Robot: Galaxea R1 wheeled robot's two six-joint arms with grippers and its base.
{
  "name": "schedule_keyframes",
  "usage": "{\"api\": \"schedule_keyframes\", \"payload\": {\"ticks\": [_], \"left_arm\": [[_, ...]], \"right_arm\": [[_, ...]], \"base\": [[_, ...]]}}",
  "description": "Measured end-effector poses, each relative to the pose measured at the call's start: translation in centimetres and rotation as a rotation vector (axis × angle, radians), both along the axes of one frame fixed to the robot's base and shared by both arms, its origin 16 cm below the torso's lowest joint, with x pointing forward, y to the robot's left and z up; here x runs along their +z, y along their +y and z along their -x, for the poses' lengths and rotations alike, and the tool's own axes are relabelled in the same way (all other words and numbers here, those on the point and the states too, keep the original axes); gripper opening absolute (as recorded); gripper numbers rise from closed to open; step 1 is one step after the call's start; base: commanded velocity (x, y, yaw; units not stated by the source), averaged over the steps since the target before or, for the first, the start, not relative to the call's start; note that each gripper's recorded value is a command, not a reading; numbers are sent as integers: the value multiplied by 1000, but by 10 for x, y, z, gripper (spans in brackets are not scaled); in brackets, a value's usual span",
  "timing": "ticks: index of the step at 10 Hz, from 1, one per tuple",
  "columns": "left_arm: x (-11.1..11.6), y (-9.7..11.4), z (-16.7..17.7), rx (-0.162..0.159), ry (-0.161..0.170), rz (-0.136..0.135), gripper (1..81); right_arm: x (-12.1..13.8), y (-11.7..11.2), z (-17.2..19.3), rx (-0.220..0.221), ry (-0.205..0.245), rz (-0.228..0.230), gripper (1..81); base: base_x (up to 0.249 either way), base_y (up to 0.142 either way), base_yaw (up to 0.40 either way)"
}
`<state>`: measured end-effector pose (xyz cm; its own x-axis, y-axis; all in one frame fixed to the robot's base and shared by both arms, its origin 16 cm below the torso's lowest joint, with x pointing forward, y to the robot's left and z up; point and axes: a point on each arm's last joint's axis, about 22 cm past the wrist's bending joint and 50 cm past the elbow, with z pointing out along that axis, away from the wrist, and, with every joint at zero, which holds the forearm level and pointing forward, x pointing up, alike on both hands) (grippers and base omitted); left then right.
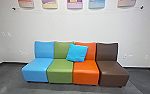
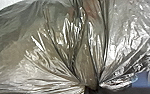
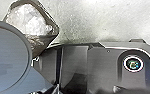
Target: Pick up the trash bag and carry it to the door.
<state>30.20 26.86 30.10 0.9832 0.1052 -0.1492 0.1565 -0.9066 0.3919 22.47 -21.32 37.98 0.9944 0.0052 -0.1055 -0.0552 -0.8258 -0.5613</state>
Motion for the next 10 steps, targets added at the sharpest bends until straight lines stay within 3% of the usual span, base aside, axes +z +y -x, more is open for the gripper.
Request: {"api": "schedule_keyframes", "payload": {"ticks": [2, 4, 8, 10], "left_arm": [[11, -2, 25, -66, 6, 9, 10], [19, -13, 60, -99, 31, 28, 10], [52, -40, 78, -132, -20, 60, 10], [61, -43, 92, -131, -20, 60, 10]], "right_arm": [[9, -8, 14, 0, 21, 20, 811], [18, -9, 22, 2, 25, 27, 811], [34, 4, 27, 14, -42, 44, 811], [40, 4, 36, 16, -49, 53, 811]], "base": [[0, 0, 0], [0, 0, 0], [0, 0, 0], [0, 0, 0]]}}
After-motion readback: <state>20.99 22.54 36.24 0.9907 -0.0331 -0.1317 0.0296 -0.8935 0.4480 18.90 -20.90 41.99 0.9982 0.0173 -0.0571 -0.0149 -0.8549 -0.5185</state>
